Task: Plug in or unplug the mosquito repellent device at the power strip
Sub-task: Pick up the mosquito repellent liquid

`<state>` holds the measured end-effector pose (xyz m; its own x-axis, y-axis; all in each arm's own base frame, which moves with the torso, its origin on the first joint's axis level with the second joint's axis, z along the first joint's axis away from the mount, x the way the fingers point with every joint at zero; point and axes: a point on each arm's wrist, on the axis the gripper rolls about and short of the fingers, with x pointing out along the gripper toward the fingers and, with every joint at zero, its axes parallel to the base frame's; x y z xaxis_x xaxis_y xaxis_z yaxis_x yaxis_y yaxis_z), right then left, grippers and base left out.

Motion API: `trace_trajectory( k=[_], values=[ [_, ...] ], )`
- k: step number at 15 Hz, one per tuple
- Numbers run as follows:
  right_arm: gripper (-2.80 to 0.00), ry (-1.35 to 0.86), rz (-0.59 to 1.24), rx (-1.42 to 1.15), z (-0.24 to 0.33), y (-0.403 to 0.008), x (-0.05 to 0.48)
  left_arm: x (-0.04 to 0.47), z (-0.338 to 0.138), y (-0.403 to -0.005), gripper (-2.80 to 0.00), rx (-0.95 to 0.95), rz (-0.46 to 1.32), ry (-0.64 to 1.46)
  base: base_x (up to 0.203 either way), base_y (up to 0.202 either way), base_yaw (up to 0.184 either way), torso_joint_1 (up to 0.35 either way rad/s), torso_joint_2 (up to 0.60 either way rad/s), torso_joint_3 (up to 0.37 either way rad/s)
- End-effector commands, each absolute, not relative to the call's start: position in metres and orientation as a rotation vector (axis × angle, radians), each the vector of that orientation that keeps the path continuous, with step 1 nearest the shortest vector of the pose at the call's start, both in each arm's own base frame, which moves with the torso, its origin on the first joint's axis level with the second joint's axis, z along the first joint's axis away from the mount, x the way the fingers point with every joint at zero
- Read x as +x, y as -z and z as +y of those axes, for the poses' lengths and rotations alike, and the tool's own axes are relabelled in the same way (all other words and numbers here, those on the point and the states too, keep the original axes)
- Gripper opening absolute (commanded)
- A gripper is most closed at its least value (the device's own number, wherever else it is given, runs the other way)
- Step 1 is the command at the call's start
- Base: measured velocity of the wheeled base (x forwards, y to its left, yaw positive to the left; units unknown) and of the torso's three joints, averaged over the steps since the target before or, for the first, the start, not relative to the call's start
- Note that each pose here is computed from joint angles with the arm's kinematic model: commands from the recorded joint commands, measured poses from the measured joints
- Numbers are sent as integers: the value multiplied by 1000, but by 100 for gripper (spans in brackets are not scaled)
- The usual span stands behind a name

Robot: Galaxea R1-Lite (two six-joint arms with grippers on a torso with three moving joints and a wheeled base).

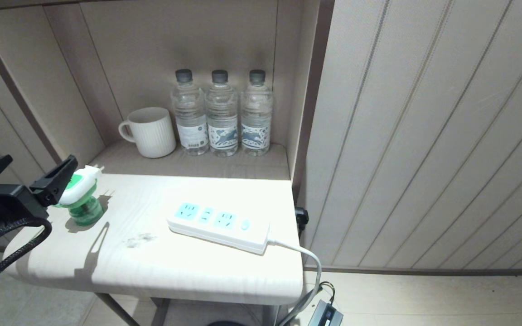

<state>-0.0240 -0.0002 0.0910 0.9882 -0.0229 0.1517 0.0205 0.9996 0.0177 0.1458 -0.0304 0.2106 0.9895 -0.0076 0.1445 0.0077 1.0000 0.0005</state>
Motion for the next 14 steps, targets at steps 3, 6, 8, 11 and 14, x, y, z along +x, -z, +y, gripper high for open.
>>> trace_trajectory(
  k=[3, 6, 8, 11, 14],
  values=[
    [-280, 22, -154, 16, 0, -91, -24, 161, -34, -199, 0, -17, -112, 4, 0, 0, 0, 0, 0, 0],
    [-280, 22, -154, 16, 0, -91, -24, 166, -34, -195, 0, -32, -111, 6, 0, 0, 0, 0, 0, 0],
    [-280, 22, -154, 16, 0, -91, -24, 169, -34, -193, 0, -28, -97, -1, 0, 0, 0, 0, 0, 0],
    [-280, 22, -154, 16, 0, -91, -24, 178, -32, -188, 0, -25, -86, -20, 0, 0, 0, 0, 0, 0],
    [-280, 22, -154, 16, 0, -91, -24, 192, -26, -182, 0, -16, -66, -4, 0, 0, 0, 0, 0, 0]
  ],
)
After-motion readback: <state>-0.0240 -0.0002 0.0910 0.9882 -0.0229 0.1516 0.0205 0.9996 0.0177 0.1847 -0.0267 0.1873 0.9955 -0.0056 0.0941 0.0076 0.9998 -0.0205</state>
